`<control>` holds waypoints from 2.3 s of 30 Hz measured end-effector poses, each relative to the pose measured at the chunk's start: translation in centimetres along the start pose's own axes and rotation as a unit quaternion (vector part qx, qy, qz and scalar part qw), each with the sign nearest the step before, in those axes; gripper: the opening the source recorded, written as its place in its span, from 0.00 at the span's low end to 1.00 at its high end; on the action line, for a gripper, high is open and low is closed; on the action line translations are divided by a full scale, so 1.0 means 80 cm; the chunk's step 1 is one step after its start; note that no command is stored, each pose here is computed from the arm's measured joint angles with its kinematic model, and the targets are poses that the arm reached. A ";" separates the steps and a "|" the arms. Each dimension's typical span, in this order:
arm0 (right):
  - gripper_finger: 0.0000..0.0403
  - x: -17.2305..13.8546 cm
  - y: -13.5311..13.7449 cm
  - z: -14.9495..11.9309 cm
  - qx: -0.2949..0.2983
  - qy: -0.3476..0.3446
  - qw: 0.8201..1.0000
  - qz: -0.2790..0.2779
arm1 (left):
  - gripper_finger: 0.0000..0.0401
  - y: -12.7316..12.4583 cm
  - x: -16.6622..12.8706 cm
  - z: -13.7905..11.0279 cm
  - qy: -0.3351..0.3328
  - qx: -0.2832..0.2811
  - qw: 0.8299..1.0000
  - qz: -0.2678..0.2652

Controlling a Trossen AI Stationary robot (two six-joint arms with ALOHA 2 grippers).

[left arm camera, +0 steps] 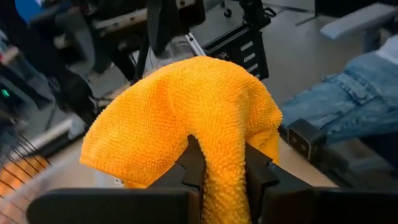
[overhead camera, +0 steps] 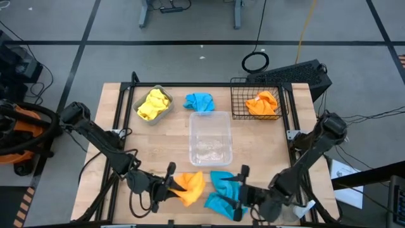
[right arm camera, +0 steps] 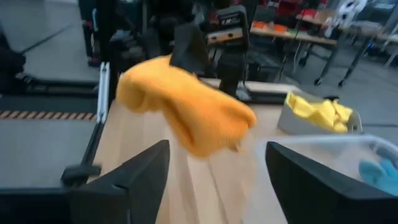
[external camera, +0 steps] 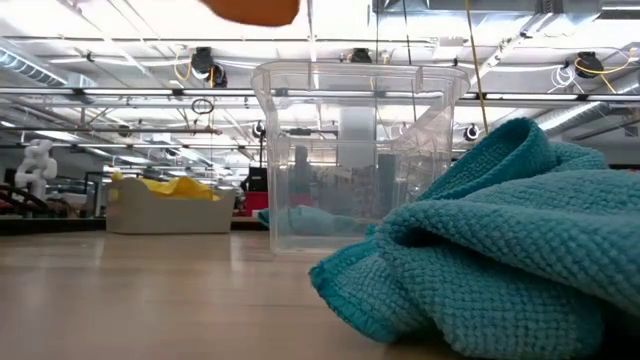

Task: Sort microfiber towel by color & place in baskets
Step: Put the orange towel into the black wire basket

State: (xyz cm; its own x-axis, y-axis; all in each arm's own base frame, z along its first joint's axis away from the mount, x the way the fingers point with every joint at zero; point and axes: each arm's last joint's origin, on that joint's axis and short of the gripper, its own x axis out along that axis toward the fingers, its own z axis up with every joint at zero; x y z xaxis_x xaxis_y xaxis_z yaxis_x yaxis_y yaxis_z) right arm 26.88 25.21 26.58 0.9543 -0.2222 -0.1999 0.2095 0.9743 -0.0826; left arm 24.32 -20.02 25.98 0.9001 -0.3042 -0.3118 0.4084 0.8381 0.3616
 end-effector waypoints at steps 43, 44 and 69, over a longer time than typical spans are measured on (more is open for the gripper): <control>0.88 0.090 0.003 -0.002 -0.162 -0.060 0.985 0.015 | 0.14 0.027 0.007 -0.007 0.022 0.059 0.997 0.050; 0.88 0.095 -0.002 -0.003 -0.143 -0.051 0.988 0.011 | 0.14 0.027 0.007 -0.006 0.022 0.059 0.997 0.052; 0.75 0.116 -0.018 0.003 0.070 -0.055 0.994 0.070 | 0.15 0.041 0.009 0.000 0.005 0.040 0.992 0.122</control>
State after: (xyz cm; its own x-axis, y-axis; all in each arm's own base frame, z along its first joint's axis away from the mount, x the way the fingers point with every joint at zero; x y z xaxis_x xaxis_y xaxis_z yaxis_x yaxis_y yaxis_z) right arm 35.48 21.75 25.11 0.9920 -0.0861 -0.0923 0.0933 0.9927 0.0766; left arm 26.28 -17.52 26.95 0.9724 -0.0922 -0.2143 0.1897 0.8472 0.4963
